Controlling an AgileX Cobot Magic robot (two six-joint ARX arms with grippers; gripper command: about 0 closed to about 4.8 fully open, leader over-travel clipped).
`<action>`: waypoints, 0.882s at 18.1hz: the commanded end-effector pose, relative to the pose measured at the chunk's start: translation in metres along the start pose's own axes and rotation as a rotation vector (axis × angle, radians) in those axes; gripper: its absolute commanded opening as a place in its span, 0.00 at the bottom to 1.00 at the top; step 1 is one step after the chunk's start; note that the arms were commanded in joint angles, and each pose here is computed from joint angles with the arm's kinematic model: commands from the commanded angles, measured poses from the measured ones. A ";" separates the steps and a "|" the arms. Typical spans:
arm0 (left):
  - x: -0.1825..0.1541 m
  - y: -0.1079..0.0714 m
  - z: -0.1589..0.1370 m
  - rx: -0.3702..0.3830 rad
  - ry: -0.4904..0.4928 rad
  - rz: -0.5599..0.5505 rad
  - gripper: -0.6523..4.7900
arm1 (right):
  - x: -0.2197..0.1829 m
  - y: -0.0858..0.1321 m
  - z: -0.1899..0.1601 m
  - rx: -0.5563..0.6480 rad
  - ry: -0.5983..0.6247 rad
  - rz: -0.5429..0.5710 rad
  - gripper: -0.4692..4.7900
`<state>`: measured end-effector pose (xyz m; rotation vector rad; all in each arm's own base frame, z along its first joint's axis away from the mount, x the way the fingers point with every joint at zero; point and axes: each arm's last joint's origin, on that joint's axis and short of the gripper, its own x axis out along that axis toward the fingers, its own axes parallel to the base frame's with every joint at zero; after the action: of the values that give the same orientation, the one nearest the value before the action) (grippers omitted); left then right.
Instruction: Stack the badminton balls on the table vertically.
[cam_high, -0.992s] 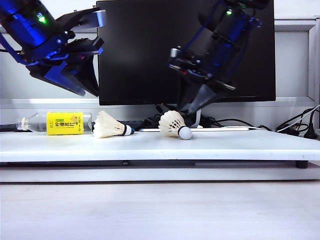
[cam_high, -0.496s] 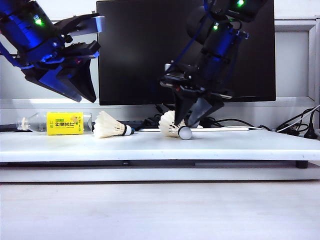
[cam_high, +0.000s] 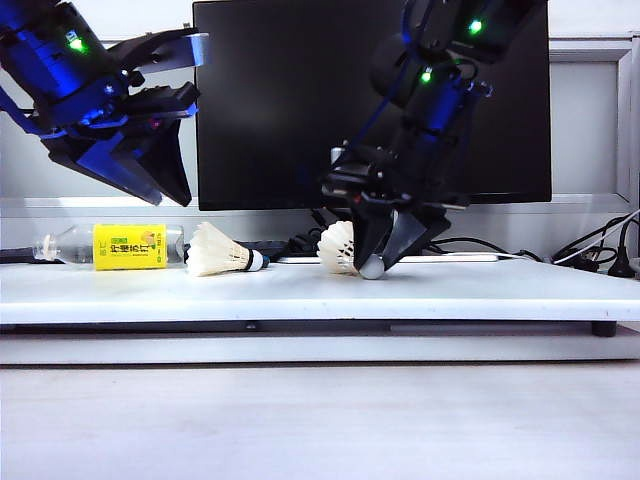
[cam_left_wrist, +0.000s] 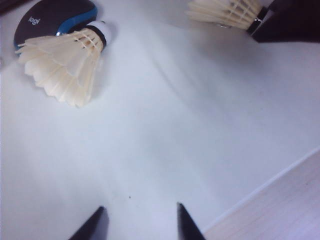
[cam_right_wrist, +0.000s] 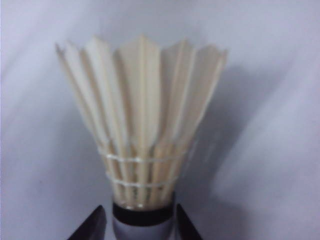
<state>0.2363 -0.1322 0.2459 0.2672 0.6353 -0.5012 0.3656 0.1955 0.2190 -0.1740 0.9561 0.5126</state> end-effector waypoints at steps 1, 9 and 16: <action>-0.001 0.000 0.002 0.004 -0.008 -0.001 0.46 | 0.001 0.003 0.001 -0.006 -0.009 0.006 0.36; -0.001 0.000 0.002 0.035 -0.007 -0.001 0.46 | 0.001 -0.001 -0.014 -0.275 0.164 -0.079 0.29; -0.001 0.000 0.002 0.059 -0.006 -0.001 0.46 | -0.003 -0.007 -0.021 -0.572 0.295 -0.214 0.29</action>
<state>0.2360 -0.1320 0.2454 0.3192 0.6297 -0.5183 0.3560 0.1891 0.2206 -0.8320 0.9362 0.5919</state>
